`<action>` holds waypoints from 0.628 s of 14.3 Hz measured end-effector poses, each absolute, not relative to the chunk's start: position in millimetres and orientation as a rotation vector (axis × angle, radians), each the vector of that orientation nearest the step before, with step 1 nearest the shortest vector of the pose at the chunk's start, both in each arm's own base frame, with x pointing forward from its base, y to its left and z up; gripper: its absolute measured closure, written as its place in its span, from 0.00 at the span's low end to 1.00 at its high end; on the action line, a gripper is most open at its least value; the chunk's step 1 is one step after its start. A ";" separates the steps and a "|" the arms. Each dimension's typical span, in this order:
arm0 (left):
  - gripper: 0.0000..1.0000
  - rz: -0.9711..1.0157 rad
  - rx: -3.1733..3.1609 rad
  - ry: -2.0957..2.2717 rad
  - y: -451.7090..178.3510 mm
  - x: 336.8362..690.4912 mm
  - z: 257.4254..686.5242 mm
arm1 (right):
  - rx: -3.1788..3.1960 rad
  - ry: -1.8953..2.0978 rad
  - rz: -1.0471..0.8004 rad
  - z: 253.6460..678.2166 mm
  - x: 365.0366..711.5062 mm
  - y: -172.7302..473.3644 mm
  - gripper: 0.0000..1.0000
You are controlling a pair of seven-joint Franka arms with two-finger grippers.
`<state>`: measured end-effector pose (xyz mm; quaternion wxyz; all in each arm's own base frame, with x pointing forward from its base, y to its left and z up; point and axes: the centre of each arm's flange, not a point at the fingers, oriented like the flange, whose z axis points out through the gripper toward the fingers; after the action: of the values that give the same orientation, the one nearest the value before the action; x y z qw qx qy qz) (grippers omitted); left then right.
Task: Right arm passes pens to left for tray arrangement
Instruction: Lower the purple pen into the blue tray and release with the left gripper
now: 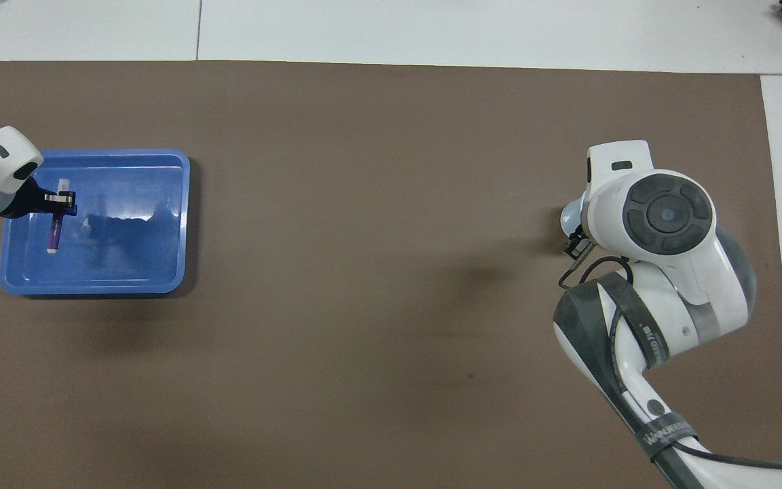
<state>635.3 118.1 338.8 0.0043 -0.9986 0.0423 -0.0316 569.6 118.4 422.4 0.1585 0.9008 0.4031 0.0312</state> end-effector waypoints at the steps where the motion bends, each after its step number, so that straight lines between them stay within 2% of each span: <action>1: 0.83 -0.105 -3.127 0.146 124.2 634.7 336.5 | 2.573 1.159 0.087 417.2 568.7 118.2 0.12; 5: 0.83 -0.104 -3.129 0.141 137.7 628.0 319.9 | 2.564 1.185 0.076 392.5 560.0 113.7 0.16; 9: 0.83 -0.125 -3.126 0.149 139.8 624.9 310.7 | 2.502 1.208 0.054 389.0 557.7 108.3 0.18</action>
<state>624.9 139.8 310.7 0.0048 -0.9981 0.0475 -0.0400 557.7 108.3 389.0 0.1804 0.8856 0.4275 0.0190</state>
